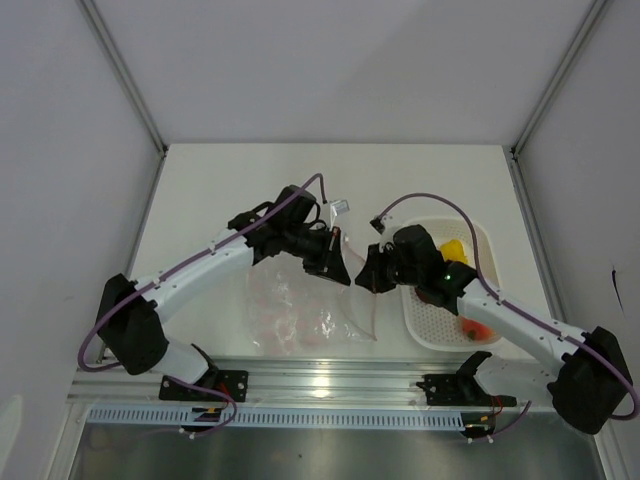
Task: Place the food in the zip-top bag and seal the zipper
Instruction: Open the zipper of the food storage bag, then pick up the fake fruit from the bin, then place the fake fruit in the zipper food storage bag.
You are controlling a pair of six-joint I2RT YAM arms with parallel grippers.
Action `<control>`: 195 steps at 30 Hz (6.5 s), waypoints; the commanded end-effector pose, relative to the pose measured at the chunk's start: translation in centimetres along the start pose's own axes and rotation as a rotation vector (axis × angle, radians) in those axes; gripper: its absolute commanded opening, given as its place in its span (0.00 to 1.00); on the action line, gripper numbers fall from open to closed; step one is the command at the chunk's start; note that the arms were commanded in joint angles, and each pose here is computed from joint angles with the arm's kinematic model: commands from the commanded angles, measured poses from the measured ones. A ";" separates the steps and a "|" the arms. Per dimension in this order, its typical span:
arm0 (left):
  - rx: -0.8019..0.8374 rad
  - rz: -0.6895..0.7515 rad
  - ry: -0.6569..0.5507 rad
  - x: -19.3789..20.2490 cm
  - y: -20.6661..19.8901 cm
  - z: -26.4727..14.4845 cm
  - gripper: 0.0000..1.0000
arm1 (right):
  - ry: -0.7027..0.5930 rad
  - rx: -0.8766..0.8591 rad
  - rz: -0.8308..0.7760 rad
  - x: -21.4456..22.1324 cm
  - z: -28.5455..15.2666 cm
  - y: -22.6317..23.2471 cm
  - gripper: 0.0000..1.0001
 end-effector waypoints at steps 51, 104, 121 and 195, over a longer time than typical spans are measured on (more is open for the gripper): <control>-0.156 0.114 -0.167 -0.9 0.9 -5.0 0.01 | 0.009 0.625 0.113 -0.1 -1.0 -10.3 0.28; -0.125 0.070 -0.185 -3.7 0.5 -3.5 0.01 | -0.130 0.902 0.839 5.0 -6.6 -15.9 0.99; -0.120 0.069 -0.181 -3.3 0.5 -3.7 0.01 | -0.072 0.941 0.809 6.7 -4.4 -18.0 0.99; -0.052 0.043 -0.162 -5.6 -1.4 -2.6 0.01 | -0.153 0.273 0.268 -7.8 -1.0 1.6 1.00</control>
Point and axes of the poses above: each gripper's point midway between its finger pads, its own z axis out along the fingers, its own y axis along the line the jaws close on, x = y × z, the point moved 4 cm from there along -z, back along the fingers, and after that the axes turned 10 degrees about -z, right-handed, at the moved point
